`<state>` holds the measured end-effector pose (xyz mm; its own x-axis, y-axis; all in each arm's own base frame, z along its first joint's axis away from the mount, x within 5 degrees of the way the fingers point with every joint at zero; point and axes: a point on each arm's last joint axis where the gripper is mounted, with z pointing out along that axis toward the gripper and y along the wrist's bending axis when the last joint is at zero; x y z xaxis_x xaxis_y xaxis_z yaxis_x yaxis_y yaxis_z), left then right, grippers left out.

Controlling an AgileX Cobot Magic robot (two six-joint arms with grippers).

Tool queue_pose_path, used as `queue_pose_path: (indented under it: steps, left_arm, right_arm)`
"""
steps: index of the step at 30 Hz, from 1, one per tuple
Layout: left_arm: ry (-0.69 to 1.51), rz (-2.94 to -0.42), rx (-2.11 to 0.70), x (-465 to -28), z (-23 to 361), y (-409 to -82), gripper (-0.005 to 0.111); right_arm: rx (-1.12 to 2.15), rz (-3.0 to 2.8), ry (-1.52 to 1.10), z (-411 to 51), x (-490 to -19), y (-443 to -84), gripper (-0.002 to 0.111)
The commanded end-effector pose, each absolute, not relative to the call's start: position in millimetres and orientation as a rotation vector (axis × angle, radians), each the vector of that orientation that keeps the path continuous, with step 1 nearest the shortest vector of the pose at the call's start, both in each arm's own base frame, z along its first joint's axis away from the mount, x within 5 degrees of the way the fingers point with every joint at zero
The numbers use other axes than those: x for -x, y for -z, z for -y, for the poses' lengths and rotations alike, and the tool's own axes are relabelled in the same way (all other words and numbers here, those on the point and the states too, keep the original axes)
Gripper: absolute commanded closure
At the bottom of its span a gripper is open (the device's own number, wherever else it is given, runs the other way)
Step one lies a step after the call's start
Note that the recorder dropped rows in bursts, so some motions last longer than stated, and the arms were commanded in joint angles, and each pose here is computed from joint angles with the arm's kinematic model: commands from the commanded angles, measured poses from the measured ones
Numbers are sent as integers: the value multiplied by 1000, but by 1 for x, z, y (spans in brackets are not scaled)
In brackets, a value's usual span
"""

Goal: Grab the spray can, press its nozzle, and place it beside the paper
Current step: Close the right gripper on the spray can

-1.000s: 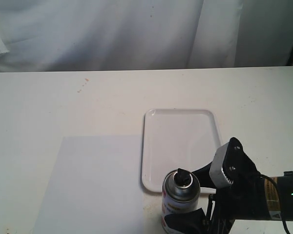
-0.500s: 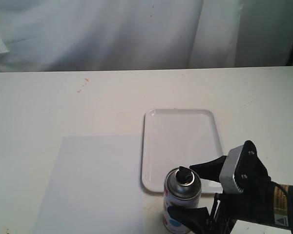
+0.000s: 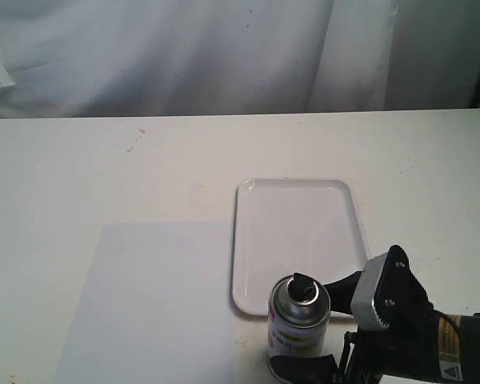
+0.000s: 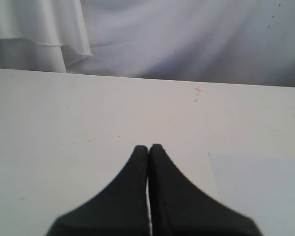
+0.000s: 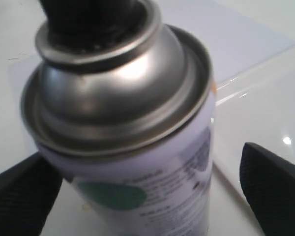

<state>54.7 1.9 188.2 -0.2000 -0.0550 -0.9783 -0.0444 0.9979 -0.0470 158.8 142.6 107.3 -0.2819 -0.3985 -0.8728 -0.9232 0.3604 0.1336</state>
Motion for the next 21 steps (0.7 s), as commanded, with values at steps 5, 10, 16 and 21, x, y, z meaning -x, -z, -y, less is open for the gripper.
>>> queue_pose_path:
  steps: [5, 10, 16, 21]
  left_arm:
    - [9, -1766, 73, -55, -2, -187, 107]
    - [9, -1766, 73, -55, -2, -187, 107]
    - [9, -1766, 73, -55, -2, -187, 107]
    - [9, -1766, 73, -55, -2, -187, 107]
  right_arm:
    - [1154, -1798, -873, -144, -158, -109, 20]
    - [1156, -1800, -873, -144, -158, -109, 20]
    - [1159, -1802, -872, -145, -158, -106, 20]
    - [1142, -1757, -868, -146, -161, -101, 20]
